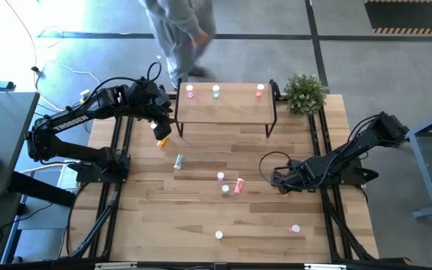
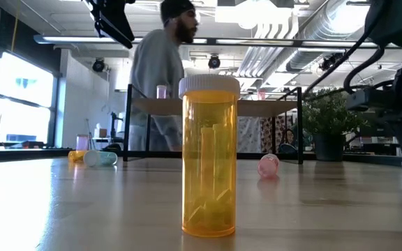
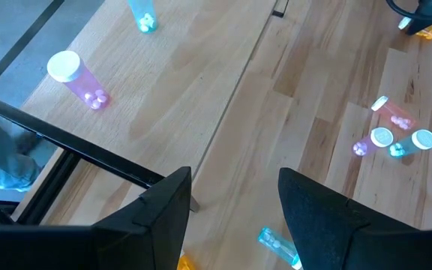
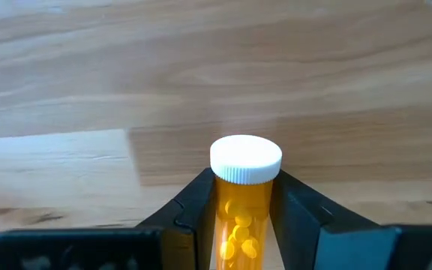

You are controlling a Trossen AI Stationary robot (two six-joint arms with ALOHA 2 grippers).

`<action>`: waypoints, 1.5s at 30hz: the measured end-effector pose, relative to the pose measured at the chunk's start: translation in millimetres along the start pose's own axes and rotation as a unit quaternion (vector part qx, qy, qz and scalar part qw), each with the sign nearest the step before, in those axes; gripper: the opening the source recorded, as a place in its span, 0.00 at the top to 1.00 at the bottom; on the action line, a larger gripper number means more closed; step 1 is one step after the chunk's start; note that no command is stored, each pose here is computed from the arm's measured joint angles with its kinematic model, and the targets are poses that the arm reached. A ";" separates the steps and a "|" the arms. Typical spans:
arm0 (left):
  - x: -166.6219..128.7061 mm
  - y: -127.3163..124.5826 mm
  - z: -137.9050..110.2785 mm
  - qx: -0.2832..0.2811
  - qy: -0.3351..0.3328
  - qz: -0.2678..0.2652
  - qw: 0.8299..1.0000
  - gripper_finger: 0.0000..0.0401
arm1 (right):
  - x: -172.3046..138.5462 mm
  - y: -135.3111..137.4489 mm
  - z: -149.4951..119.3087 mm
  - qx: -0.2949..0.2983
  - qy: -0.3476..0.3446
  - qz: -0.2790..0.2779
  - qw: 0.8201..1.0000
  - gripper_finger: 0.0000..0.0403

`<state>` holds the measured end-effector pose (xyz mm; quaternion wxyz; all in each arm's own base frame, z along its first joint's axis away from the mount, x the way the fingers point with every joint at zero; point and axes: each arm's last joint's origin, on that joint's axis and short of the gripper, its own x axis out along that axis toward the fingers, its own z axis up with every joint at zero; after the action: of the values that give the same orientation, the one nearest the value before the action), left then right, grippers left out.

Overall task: Pick and place medicine bottles onto shelf by color
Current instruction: Put the middle right yellow pill bottle on the shelf

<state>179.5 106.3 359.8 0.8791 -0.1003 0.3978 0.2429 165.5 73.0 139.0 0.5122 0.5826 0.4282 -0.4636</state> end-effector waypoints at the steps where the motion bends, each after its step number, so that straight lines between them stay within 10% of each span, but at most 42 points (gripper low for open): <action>1: 0.0 0.0 0.0 0.000 0.000 0.000 1.000 0.52 | 0.0 1.6 -0.4 -0.004 -0.003 0.011 1.000 0.75; 11: 0.0 0.0 0.0 0.009 0.000 0.000 1.000 0.52 | -5.2 27.8 -5.8 -0.038 -0.073 0.192 0.978 0.75; 23: 0.0 0.0 0.0 0.009 0.000 0.000 1.000 0.52 | -25.3 57.2 -7.6 -0.103 -0.253 0.367 0.889 0.76; 45: 0.0 0.0 0.0 0.022 0.000 0.000 1.000 0.52 | -80.2 108.3 59.2 -0.306 -0.608 0.279 0.677 0.76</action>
<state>179.5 106.4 359.8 0.8811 -0.0810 0.4029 0.2342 248.6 0.5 236.4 0.9149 0.0759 -0.0423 -0.3943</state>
